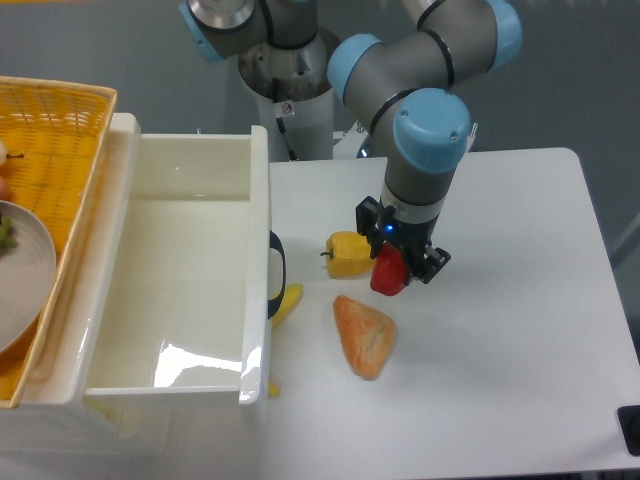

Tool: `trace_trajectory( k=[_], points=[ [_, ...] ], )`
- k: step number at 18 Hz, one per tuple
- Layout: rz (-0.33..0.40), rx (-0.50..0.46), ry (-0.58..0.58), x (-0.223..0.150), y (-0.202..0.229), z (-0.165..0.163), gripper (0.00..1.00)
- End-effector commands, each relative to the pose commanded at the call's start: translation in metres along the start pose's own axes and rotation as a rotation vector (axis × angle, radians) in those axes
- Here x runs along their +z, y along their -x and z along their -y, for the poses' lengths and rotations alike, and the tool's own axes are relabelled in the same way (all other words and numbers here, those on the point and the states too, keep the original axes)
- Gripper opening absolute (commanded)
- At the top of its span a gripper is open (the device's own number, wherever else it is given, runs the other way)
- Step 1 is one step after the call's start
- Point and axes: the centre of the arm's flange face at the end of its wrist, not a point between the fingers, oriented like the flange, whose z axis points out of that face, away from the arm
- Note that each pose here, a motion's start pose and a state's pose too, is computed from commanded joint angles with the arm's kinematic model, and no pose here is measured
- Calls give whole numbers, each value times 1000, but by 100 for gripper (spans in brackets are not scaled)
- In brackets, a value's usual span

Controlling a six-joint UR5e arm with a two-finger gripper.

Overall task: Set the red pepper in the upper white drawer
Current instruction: 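Close the gripper around the red bell pepper on the table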

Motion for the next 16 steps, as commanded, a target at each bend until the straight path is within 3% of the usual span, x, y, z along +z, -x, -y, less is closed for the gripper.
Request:
trace_trajectory(
  k=[16],
  points=[
    [10, -94, -81, -15, 6, 20, 48]
  ],
)
